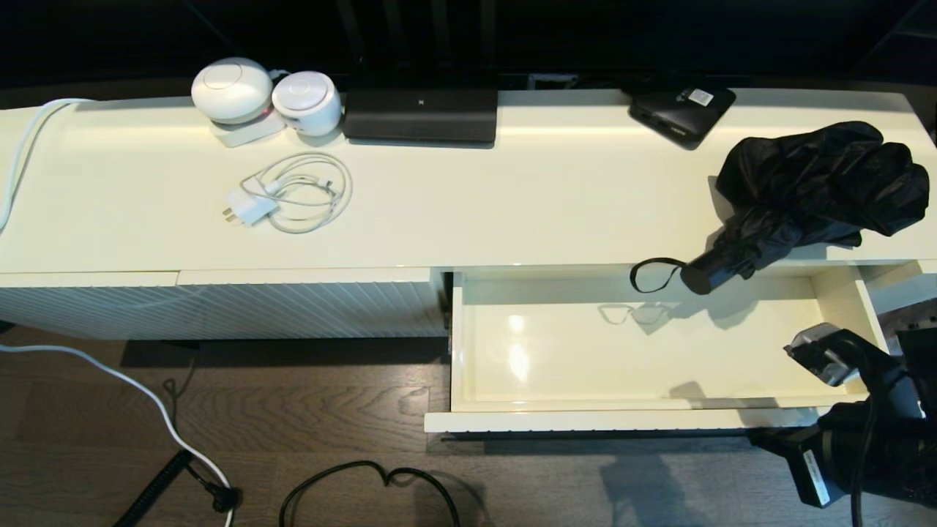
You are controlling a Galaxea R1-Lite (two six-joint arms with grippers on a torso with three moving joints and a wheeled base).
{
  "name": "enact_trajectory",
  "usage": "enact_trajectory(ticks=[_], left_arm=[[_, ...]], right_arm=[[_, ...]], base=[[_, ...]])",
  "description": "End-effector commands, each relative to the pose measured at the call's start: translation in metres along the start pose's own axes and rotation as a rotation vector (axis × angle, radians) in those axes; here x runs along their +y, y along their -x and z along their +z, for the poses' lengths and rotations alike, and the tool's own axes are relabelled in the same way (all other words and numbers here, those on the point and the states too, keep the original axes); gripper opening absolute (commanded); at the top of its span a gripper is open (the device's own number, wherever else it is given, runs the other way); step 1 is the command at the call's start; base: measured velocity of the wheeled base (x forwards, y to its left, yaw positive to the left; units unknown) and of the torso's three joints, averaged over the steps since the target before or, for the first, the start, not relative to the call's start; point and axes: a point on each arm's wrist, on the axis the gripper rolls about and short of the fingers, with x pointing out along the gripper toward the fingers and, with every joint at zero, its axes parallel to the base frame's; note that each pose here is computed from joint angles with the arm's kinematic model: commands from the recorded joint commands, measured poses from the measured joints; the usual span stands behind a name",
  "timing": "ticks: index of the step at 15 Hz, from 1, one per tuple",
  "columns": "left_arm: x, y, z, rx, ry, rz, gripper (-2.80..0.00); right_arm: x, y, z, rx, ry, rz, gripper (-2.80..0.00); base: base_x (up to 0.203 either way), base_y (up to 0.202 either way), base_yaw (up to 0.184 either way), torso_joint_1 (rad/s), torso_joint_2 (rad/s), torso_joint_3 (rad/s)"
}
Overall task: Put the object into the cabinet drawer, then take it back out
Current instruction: Close the drawer
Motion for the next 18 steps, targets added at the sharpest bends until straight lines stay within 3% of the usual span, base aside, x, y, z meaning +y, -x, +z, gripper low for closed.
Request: enact_trajectory(ticks=[1,6,12,18], left_arm=[[0.0,0.0,0.0,-0.001,0.001,0.001,-2.8],[0.0,0.0,0.0,0.0,0.001,0.001,-2.8],[0.0,0.0,0.0,0.001,0.001,0.0,-2.8],[0.0,0.0,0.0,0.0,0.001,0.001,-2.8]], right_arm=[[0.0,-0.002,0.001,-0.022,0.002,0.0,-2.8],[0.002,-0.006,0.013,-0.181,0.013,-0.058,-2.8],[0.002,-0.005,-0.001,-0.274,0.009,-0.063,-2.8],[-0.002,-0.011,0.004,-0.364,-0.007,-0.081,-2.8]], base=[[0.0,0.0,0.0,0.0,0.0,0.0],[0.0,0.0,0.0,0.0,0.0,0.0],[0.0,0.0,0.0,0.0,0.0,0.0],[0.0,0.0,0.0,0.0,0.0,0.0]])
